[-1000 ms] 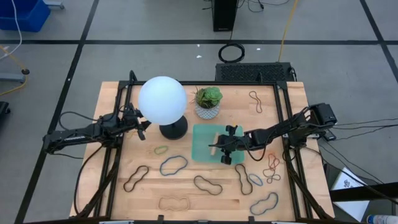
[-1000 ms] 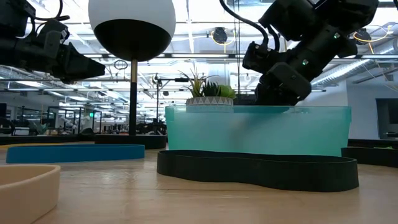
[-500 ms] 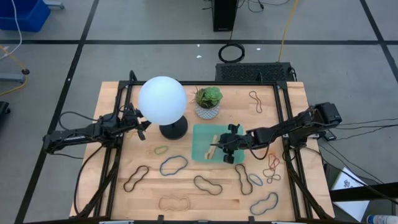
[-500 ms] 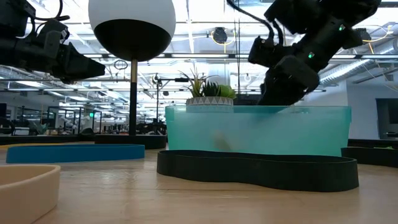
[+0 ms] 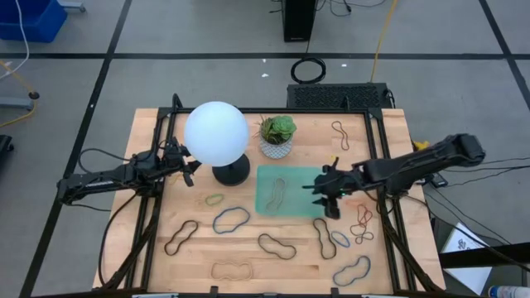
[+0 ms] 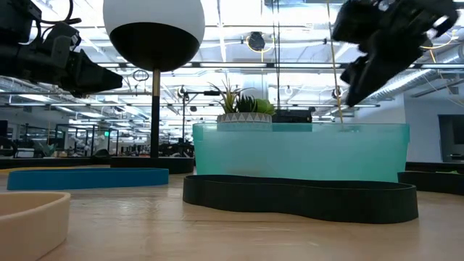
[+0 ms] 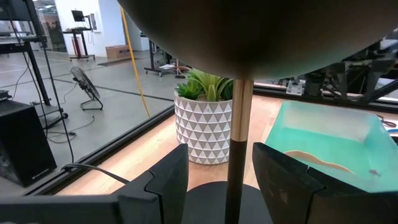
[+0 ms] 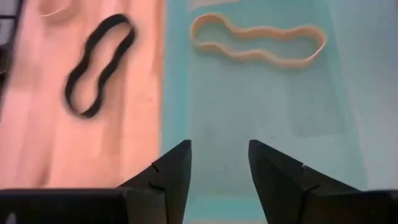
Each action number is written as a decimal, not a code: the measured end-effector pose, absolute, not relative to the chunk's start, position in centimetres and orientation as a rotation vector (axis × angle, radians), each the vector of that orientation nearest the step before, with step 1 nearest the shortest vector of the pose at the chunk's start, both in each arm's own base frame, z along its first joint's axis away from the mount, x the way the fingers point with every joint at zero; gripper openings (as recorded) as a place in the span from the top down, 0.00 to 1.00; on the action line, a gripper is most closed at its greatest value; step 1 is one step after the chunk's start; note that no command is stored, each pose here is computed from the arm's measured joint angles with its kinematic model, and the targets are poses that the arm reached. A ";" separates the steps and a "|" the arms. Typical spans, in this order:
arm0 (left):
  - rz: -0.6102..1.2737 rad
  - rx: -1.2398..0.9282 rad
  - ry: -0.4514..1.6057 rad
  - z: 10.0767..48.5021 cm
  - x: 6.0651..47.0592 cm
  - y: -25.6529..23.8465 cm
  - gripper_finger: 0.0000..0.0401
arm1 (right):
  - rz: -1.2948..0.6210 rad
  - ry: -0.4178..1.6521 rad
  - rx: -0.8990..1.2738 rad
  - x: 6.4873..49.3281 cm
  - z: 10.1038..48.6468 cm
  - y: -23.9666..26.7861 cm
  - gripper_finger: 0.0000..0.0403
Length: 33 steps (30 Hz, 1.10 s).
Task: Pick and place rubber bands into bin
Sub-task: Put the right black rubber band into the blue bin
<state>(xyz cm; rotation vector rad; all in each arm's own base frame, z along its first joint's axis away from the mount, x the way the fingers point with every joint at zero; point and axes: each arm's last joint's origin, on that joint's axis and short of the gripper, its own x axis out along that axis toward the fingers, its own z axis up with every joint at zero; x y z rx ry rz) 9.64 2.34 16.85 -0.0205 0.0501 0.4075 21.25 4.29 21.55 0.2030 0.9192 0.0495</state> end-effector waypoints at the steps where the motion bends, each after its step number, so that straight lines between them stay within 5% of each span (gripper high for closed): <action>1: 0.408 -0.020 0.050 16.9 9.6 2.3 0.54 | 0.054 0.925 0.201 20.9 21.8 4.4 0.62; 33: 0.408 -0.021 0.049 16.9 9.6 2.3 0.54 | -0.066 1.121 0.409 17.3 21.8 5.9 0.64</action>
